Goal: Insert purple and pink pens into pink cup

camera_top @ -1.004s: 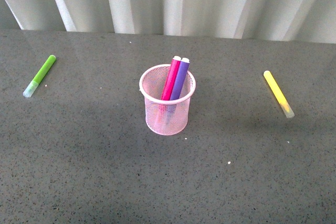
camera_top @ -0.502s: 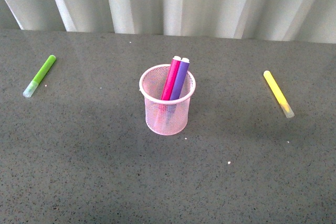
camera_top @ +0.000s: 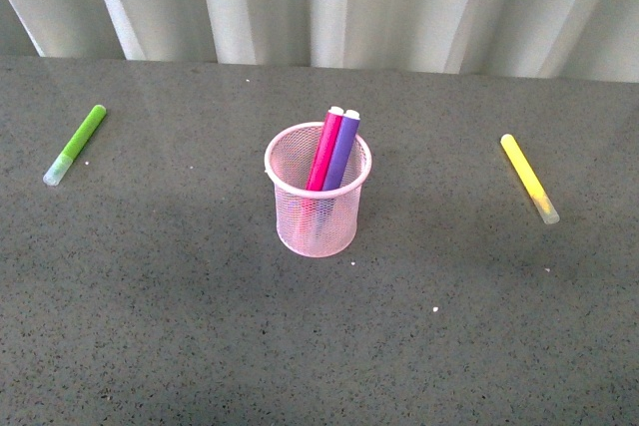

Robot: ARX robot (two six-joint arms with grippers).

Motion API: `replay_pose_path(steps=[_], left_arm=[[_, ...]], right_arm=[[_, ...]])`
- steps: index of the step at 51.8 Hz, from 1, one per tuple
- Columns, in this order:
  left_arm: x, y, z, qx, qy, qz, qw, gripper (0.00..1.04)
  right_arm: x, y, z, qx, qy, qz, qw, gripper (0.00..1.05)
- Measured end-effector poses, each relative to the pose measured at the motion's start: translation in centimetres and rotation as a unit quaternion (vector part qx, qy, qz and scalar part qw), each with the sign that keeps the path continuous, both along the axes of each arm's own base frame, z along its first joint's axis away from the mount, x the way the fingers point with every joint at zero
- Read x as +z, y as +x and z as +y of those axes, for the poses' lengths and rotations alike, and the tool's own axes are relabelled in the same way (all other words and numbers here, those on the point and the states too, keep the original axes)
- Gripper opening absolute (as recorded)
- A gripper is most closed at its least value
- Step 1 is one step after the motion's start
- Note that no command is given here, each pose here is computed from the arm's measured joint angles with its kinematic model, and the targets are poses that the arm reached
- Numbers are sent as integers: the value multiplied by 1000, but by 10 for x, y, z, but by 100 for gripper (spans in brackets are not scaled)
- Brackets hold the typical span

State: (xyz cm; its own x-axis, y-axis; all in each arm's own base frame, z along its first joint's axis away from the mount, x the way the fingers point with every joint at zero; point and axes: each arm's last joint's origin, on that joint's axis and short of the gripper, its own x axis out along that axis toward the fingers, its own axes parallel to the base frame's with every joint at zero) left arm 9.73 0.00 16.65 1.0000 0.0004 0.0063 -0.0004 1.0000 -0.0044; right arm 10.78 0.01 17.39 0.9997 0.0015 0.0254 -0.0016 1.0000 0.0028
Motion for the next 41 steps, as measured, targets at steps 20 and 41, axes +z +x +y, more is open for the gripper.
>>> replay_pose_path(steps=[20,41], left_arm=[[0,0,0,0,0,0,1000,98],[0,0,0,0,0,0,1000,98]], right_arm=[[-3,-11,0,0,0,3,1000,10],[-3,-11,0,0,0,3,1000,87]])
